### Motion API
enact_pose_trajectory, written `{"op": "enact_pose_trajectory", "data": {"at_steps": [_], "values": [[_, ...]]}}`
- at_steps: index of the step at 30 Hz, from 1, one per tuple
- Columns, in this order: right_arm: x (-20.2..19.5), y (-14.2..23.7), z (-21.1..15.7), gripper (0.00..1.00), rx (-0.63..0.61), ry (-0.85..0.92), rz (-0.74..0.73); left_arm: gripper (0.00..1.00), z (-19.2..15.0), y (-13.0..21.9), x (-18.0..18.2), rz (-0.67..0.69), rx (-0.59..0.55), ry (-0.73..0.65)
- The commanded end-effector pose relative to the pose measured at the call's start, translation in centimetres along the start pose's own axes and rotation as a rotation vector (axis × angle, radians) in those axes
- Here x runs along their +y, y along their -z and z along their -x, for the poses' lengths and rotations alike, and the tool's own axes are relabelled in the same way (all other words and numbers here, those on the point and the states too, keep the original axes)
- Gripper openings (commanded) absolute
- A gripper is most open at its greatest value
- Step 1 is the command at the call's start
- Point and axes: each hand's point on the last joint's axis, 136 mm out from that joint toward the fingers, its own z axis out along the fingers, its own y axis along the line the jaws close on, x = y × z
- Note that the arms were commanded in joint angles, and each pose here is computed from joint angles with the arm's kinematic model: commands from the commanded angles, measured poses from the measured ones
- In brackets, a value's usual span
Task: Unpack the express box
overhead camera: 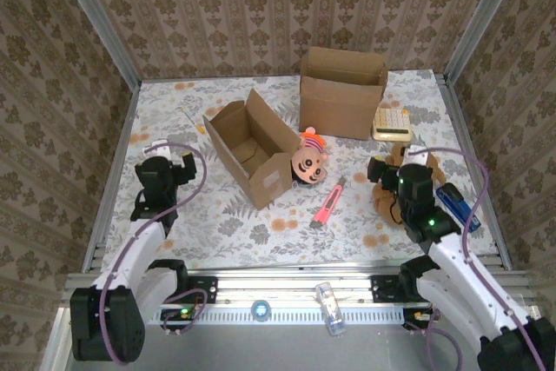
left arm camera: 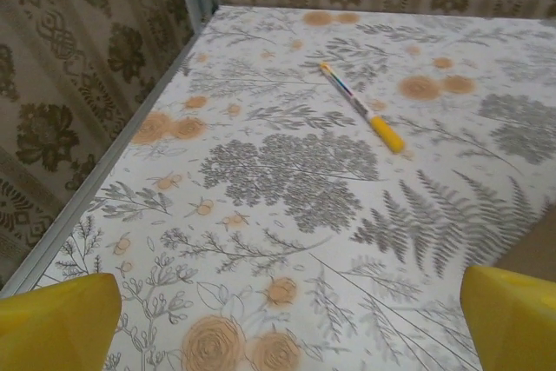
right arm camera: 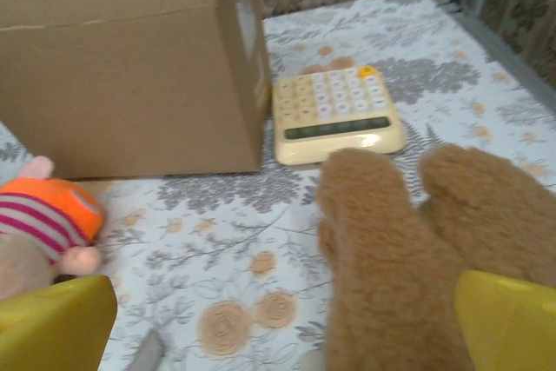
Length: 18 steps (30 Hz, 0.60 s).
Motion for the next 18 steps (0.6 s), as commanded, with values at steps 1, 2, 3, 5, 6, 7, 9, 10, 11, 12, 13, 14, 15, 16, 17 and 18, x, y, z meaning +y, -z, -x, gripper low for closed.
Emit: {"op": "enact_pose_trajectory", "data": {"at_steps": [1, 2, 3, 5, 6, 7, 9, 10, 11, 12, 13, 14, 15, 16, 17, 18], "values": [[-2.1, 0.5, 1.8, 1.0, -0.183, 0.011, -0.08, 1.0, 1.6, -0.9, 0.3, 0.02, -0.158, 0.003], [-2.6, 0.5, 1.5, 1.0, -0.207, 0.021, -0.096, 1.0, 1.4, -1.4, 0.4, 0.022, -0.177, -0.004], [-3.0, 0.4, 1.0, 1.0, -0.217, 0.026, -0.114, 1.0, 1.2, -1.8, 0.4, 0.022, -0.188, -0.013], [-3.8, 0.2, 0.2, 1.0, -0.208, 0.041, -0.14, 1.0, 0.7, -3.0, 0.6, 0.028, -0.184, -0.028], [-4.0, -0.1, -0.2, 1.0, -0.196, 0.044, -0.148, 1.0, 0.1, -3.7, 0.8, 0.037, -0.167, -0.031], [-4.1, -0.3, -0.5, 1.0, -0.189, 0.043, -0.144, 1.0, -0.2, -4.2, 0.8, 0.036, -0.16, -0.028], [-3.7, -1.0, -1.2, 1.0, -0.183, 0.049, -0.116, 1.0, -0.5, -4.9, 0.5, 0.008, -0.177, -0.02], [-3.6, -1.3, -1.4, 1.0, -0.187, 0.052, -0.107, 1.0, -0.7, -5.1, 0.4, -0.002, -0.185, -0.022], [-3.4, -1.7, -1.6, 1.0, -0.186, 0.058, -0.099, 1.0, -1.0, -5.5, 0.2, -0.013, -0.184, -0.027], [-3.4, -2.0, -1.8, 1.0, -0.178, 0.067, -0.097, 1.0, -1.5, -5.9, -0.1, -0.029, -0.179, -0.026], [-3.1, -2.3, -1.7, 1.0, -0.17, 0.079, -0.09, 1.0, -1.9, -6.2, -0.5, -0.052, -0.181, -0.038], [-2.9, -2.6, -1.8, 1.0, -0.164, 0.09, -0.079, 1.0, -2.3, -6.5, -0.9, -0.074, -0.187, -0.052], [-2.5, -2.9, -1.7, 1.0, -0.168, 0.097, -0.063, 1.0, -1.8, -6.4, -1.4, -0.103, -0.212, -0.061], [-2.3, -3.2, -1.6, 1.0, -0.178, 0.1, -0.049, 1.0, -2.2, -6.5, -1.8, -0.128, -0.18, -0.063], [-2.1, -3.6, -1.5, 1.0, -0.184, 0.106, -0.04, 1.0, -2.2, -6.7, -2.1, -0.142, -0.161, -0.074], [-1.9, -4.0, -1.4, 1.0, -0.185, 0.114, -0.03, 1.0, -2.0, -7.0, -2.8, -0.174, -0.162, -0.095]]}}
